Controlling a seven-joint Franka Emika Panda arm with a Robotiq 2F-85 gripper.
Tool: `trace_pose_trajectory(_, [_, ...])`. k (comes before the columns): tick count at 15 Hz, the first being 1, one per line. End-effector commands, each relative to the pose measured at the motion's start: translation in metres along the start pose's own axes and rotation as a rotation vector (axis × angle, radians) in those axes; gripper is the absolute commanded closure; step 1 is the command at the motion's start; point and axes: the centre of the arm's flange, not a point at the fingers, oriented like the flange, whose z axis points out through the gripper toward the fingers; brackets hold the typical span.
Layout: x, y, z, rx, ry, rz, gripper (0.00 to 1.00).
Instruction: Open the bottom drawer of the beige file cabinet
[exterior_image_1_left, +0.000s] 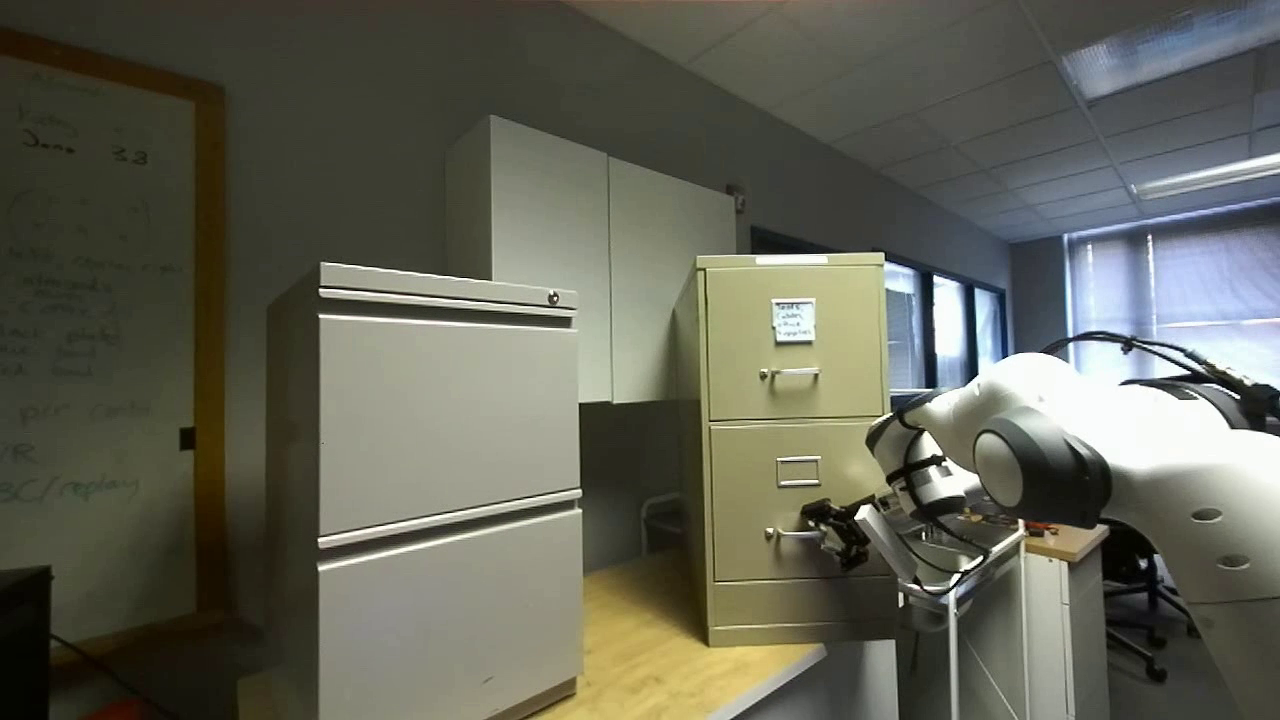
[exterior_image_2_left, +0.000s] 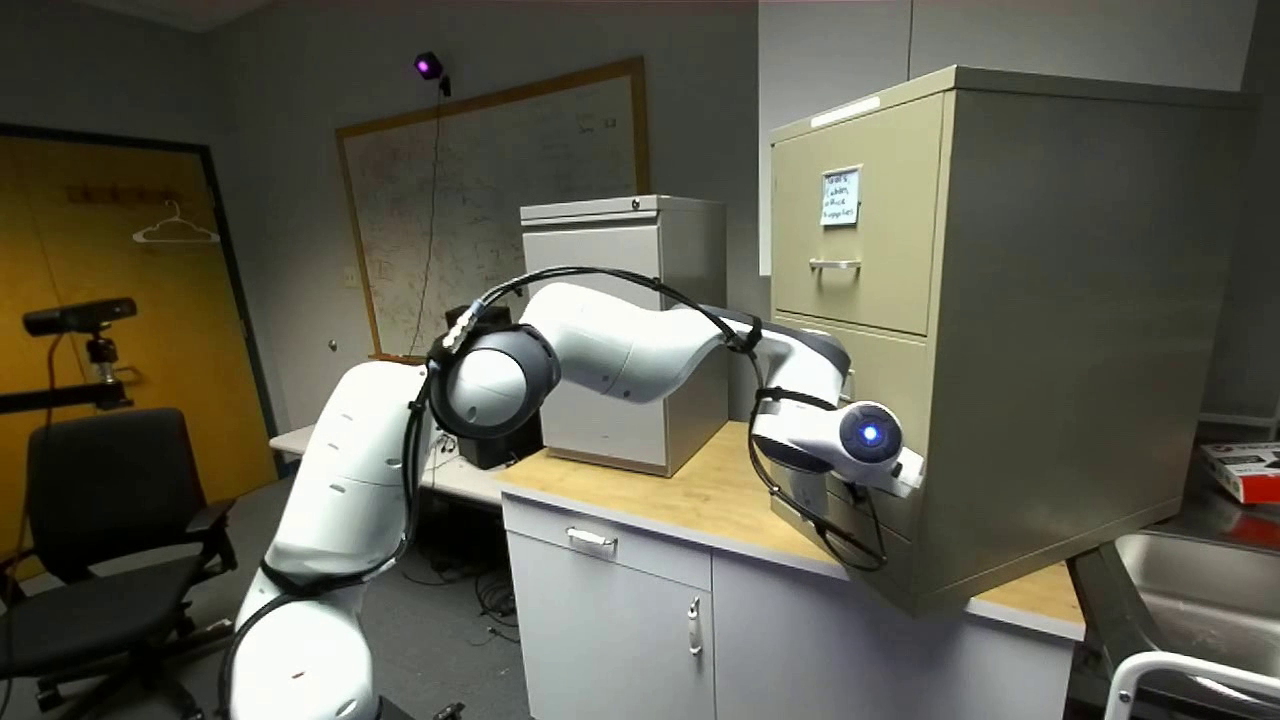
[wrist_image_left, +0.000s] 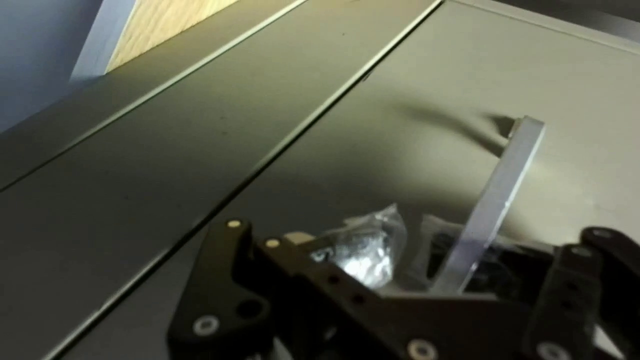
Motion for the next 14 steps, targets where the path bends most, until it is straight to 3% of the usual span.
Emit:
trace_pose_trajectory(1, [-0.006,-0.007,0.015,-0.082,-0.081,-0.033,1.00])
trace_pose_trajectory(7, [-0.066,-0.031,0.001,-0.227,-0.166,-0.200,1.00])
trace_pose_trajectory(14, [-0.090,-0.014,-0.012,-0.255,-0.136,-0.219,1.00])
